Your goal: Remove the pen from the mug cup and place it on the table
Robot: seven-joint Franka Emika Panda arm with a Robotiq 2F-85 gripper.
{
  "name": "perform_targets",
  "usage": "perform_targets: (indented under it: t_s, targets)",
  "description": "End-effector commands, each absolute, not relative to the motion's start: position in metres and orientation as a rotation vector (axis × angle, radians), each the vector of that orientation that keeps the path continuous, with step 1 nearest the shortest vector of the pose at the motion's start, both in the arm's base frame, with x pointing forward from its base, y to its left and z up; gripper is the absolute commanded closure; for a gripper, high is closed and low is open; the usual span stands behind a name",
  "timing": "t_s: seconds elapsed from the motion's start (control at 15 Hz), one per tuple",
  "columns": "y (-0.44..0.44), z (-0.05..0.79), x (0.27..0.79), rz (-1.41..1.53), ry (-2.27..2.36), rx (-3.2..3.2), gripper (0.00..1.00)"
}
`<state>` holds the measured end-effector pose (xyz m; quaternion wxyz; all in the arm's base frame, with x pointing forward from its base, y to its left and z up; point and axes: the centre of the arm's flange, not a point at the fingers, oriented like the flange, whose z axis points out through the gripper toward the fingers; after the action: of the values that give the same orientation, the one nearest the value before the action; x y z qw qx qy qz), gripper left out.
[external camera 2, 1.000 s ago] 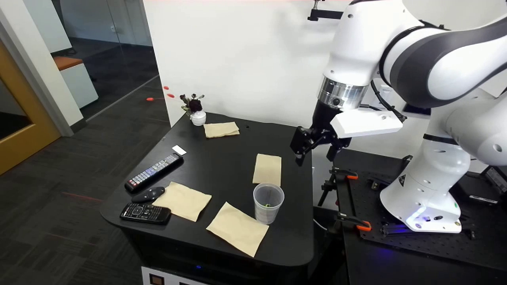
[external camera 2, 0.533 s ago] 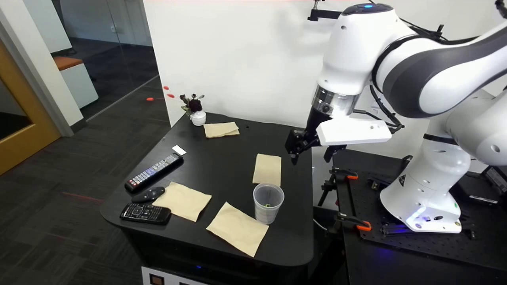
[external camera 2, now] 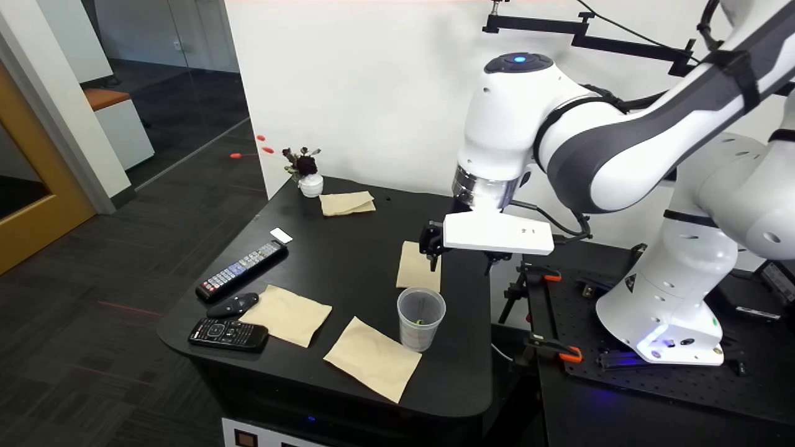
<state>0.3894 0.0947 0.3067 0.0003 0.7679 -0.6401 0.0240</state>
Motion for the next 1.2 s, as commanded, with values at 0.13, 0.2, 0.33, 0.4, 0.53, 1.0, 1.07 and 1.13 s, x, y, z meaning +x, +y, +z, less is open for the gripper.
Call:
perform_targets:
  t_s: [0.13, 0.2, 0.33, 0.4, 0.53, 1.0, 1.07, 1.13]
  targets:
    - [0.089, 0.285, 0.393, 0.015, -2.138, 2.453, 0.00]
    - [0.091, 0.284, 0.393, 0.010, -2.150, 2.460, 0.00]
    - [0.092, 0.282, 0.395, -0.007, -2.149, 2.486, 0.00]
    - [0.093, 0.282, 0.396, -0.018, -2.139, 2.508, 0.00]
    - [0.094, 0.280, 0.399, -0.022, -2.123, 2.540, 0.00]
    - [0.087, 0.264, 0.419, -0.056, -2.047, 2.580, 0.05]
    - [0.086, 0.263, 0.422, -0.058, -2.036, 2.587, 0.09]
    - [0.085, 0.261, 0.426, -0.063, -2.035, 2.587, 0.12]
